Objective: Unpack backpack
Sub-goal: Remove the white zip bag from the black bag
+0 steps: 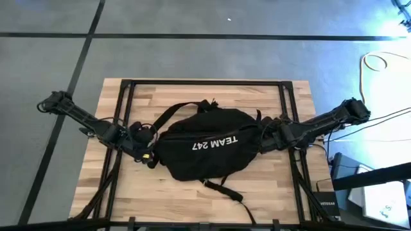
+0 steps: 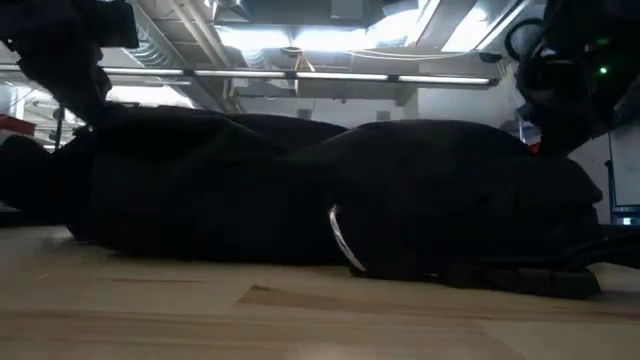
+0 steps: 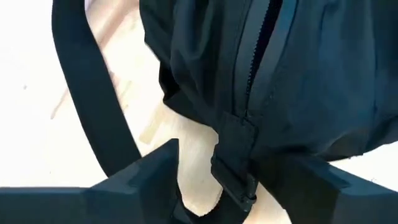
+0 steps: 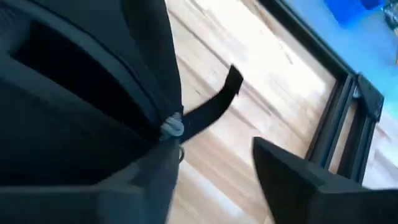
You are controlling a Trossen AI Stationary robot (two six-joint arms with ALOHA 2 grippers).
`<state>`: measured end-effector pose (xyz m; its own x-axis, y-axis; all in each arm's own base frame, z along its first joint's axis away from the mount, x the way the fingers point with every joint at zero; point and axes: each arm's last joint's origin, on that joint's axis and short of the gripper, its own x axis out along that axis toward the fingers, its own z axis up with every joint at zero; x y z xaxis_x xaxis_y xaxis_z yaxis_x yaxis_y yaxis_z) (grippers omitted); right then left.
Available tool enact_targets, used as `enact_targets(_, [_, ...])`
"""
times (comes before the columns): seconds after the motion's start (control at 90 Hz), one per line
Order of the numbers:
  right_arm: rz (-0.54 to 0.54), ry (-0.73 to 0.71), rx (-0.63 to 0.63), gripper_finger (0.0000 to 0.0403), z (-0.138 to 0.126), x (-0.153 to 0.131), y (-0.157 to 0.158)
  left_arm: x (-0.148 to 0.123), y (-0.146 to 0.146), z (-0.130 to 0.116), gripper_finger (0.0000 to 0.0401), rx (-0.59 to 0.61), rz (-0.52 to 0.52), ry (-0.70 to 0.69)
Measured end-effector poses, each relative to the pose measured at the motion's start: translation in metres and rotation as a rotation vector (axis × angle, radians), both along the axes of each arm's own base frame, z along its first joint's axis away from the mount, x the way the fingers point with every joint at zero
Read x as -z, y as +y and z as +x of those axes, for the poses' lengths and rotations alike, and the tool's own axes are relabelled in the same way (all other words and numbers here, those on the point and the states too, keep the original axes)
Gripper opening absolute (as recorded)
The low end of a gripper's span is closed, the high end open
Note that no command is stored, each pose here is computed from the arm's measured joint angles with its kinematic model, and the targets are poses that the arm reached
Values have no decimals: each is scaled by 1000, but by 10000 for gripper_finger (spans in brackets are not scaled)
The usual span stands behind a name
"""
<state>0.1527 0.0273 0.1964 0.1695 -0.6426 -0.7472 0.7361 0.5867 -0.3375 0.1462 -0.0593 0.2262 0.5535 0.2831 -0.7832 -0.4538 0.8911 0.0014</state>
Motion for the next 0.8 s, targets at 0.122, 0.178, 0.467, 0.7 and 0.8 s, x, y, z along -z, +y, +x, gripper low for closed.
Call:
enact_targets(0.122, [-9,-27,-5,279,4,-7,1,-7,-1,4,246,22,22,-44])
enact_targets(0.178, [-7,-30,-11,304,5,-9,1,-11,-3,7,249,41,31,-75])
enact_targets(0.467, [16,-76,-41,376,14,-27,4,-25,-11,23,251,161,55,-246])
enact_targets(0.7, [88,-157,-125,381,30,-51,11,-29,-12,26,251,193,92,-291])
enact_targets(0.8, [87,-245,-215,381,43,-60,15,-30,-12,26,251,187,99,-293])
